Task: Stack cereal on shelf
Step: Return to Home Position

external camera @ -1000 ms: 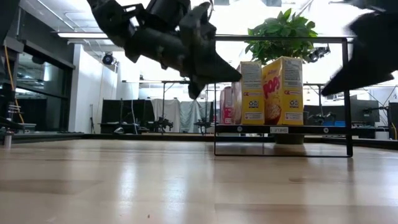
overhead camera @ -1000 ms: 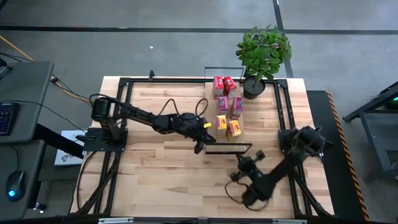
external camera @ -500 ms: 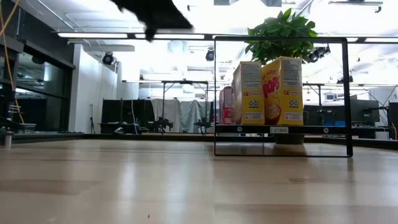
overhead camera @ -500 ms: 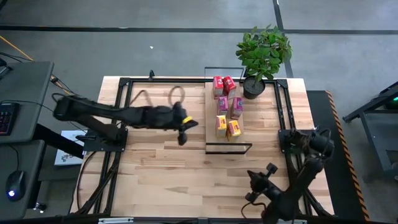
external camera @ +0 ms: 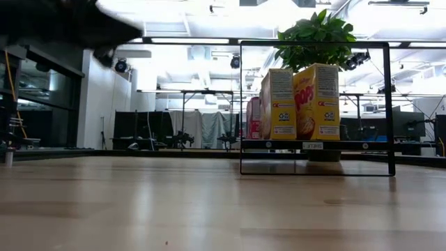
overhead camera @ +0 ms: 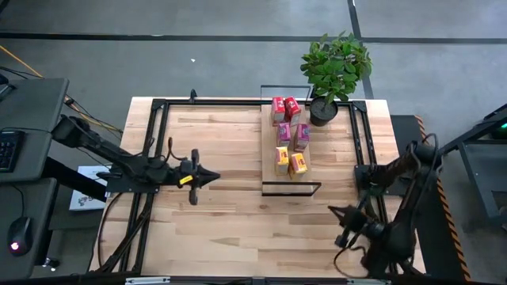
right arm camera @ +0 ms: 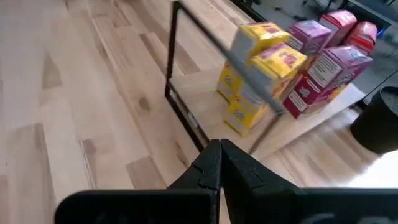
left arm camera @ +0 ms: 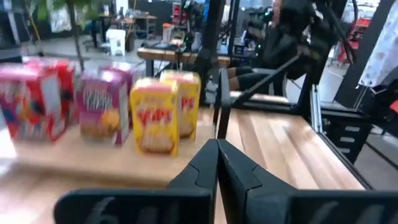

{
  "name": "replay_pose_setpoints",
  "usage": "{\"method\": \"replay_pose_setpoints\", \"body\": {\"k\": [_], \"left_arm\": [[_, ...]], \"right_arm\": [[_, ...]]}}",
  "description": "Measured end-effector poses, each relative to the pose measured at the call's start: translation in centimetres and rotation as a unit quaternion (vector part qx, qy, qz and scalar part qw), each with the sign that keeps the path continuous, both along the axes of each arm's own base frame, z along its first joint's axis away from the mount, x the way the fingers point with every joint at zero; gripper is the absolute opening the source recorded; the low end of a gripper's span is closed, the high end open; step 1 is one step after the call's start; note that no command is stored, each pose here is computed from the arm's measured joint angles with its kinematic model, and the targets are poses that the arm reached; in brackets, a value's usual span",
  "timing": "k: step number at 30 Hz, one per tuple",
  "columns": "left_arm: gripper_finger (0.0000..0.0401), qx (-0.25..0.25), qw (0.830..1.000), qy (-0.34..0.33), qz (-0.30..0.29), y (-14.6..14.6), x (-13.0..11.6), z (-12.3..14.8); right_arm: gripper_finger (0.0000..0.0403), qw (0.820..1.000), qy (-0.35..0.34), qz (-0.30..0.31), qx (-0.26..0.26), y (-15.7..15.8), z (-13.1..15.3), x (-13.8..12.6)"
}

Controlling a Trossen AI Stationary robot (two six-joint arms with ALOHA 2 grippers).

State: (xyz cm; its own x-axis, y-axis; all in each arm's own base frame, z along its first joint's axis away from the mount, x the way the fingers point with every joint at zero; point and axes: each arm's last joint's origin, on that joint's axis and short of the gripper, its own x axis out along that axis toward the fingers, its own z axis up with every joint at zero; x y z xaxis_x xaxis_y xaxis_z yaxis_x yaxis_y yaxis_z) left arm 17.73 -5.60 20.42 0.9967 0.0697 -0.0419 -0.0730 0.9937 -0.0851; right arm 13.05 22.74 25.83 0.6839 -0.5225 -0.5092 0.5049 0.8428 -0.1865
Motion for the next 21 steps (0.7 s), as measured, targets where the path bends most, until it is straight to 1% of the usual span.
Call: {"method": "replay_pose_setpoints", "body": {"k": [3, 7, 9, 13, 17, 21], "left_arm": [[0.0, -0.02, 1.0, -0.005, 0.006, 0.5, -1.7, -2.1], [0.0, -0.03, 0.999, -0.018, 0.001, 1.1, -3.2, -3.5], [0.0, -0.02, 1.0, -0.021, -0.002, 1.3, -3.8, -4.0], [0.0, -0.002, 1.0, 0.002, 0.002, 1.7, -4.3, -4.5], [0.0, 0.003, 1.0, 0.019, -0.003, 2.2, -4.7, -4.6], [0.0, -0.009, 1.0, 0.003, -0.028, 2.6, -5.1, -4.1]], "right_arm": [[0.0, 1.0, -0.015, -0.001, 0.021, -2.3, 0.9, -1.0], [0.0, 0.998, -0.035, -0.002, 0.047, -5.0, 1.5, -2.0], [0.0, 0.997, -0.041, -0.002, 0.06, -6.3, 1.9, -2.6], [0.0, 0.995, -0.06, 0.005, 0.083, -8.6, 2.2, -3.9], [0.0, 0.992, -0.072, 0.01, 0.101, -10.8, 1.6, -5.1], [0.0, 0.985, -0.123, 0.015, 0.12, -12.7, -0.5, -6.0]]}}
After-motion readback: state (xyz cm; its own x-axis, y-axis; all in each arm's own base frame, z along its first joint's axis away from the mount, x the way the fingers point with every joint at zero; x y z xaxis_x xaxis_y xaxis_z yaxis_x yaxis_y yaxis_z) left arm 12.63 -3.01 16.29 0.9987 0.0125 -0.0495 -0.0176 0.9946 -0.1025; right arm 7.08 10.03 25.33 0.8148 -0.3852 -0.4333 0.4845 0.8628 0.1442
